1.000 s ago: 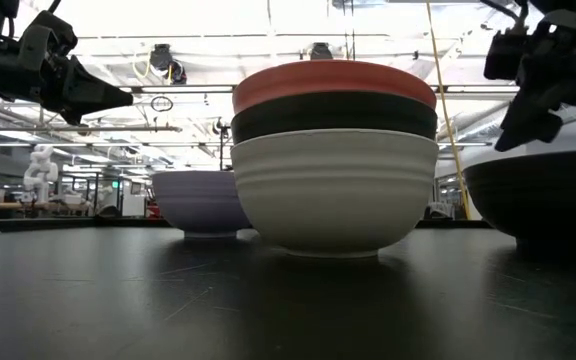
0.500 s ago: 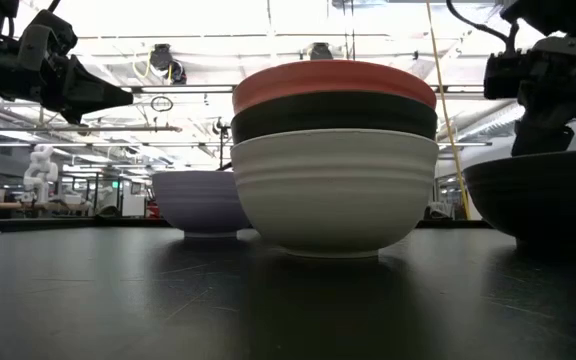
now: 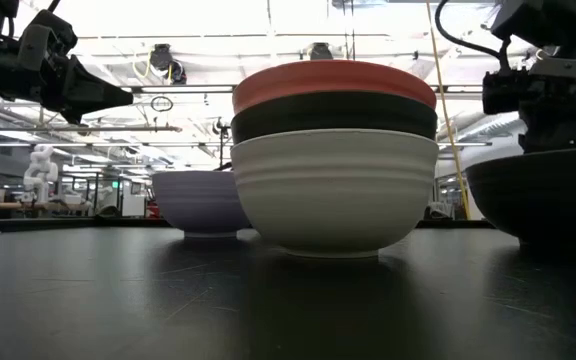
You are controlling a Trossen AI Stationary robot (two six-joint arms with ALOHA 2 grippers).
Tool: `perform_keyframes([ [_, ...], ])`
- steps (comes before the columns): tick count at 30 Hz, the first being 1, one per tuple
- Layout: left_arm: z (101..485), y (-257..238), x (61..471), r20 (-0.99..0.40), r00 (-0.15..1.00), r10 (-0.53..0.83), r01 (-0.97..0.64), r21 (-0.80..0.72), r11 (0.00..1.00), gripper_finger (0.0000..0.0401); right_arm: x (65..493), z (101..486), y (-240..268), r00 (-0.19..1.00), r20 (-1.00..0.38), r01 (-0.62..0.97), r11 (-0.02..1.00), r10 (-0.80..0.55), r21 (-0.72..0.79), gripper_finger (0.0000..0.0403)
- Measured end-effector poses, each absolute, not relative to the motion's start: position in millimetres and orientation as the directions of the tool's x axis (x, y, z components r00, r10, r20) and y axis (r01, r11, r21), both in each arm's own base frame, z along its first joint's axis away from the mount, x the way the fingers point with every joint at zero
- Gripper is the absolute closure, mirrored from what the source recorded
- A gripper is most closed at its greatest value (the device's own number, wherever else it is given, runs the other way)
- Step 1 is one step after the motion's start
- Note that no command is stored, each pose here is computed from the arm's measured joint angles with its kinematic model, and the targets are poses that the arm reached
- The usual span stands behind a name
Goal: Nest bowls inside each other
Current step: Stack the black bowl on top of the pink bowl
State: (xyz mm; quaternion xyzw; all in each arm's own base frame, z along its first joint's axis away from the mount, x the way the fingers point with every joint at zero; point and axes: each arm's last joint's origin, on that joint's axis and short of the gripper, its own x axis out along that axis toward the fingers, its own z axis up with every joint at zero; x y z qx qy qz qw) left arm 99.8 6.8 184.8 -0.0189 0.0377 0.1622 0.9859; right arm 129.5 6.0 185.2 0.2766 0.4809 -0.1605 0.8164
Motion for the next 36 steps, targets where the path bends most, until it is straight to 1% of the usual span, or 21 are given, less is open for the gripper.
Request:
perform_keyframes([
  [5,184.8,6.5,99.9,-0.081,0.949,0.306,-0.309,-0.024,0.951,0.0370,129.4,182.7,6.0,0.458,-0.889,0.536,0.797,0.003,0.278,0.0224],
  [9,185.0,5.6,100.2,-0.079,0.958,0.277,-0.279,-0.013,0.960,0.0370,130.5,181.5,6.0,0.450,-0.893,0.523,0.810,0.002,0.265,0.0247],
  [13,185.6,5.5,100.3,-0.074,0.959,0.275,-0.277,-0.014,0.961,0.0370,132.1,181.4,4.2,0.456,-0.890,0.520,0.813,-0.004,0.262,0.0299],
  [17,185.6,5.6,100.3,-0.073,0.959,0.275,-0.277,-0.015,0.961,0.0370,133.4,182.0,0.4,0.468,-0.884,0.514,0.819,-0.018,0.256,0.0375],
  [19,185.6,5.6,100.3,-0.073,0.959,0.275,-0.277,-0.015,0.961,0.0370,133.5,182.0,-1.0,0.469,-0.883,0.507,0.826,-0.024,0.247,0.0393],
  [23,185.7,5.6,100.3,-0.073,0.959,0.275,-0.277,-0.016,0.961,0.0370,134.2,182.4,-3.8,0.476,-0.879,0.494,0.837,-0.033,0.236,0.0396],
  [26,185.7,5.6,100.3,-0.072,0.959,0.276,-0.277,-0.016,0.961,0.0370,137.4,184.7,-5.7,0.513,-0.857,0.467,0.852,-0.044,0.236,0.0398],
  [32,185.7,5.6,100.3,-0.072,0.959,0.276,-0.278,-0.017,0.961,0.0370,147.5,196.0,-6.6,0.654,-0.754,0.353,0.903,-0.052,0.243,0.0400],
  [36,185.7,5.6,100.3,-0.072,0.959,0.276,-0.278,-0.022,0.960,0.0370,144.7,207.1,-6.5,0.733,-0.678,0.293,0.926,-0.056,0.240,0.0401],
])
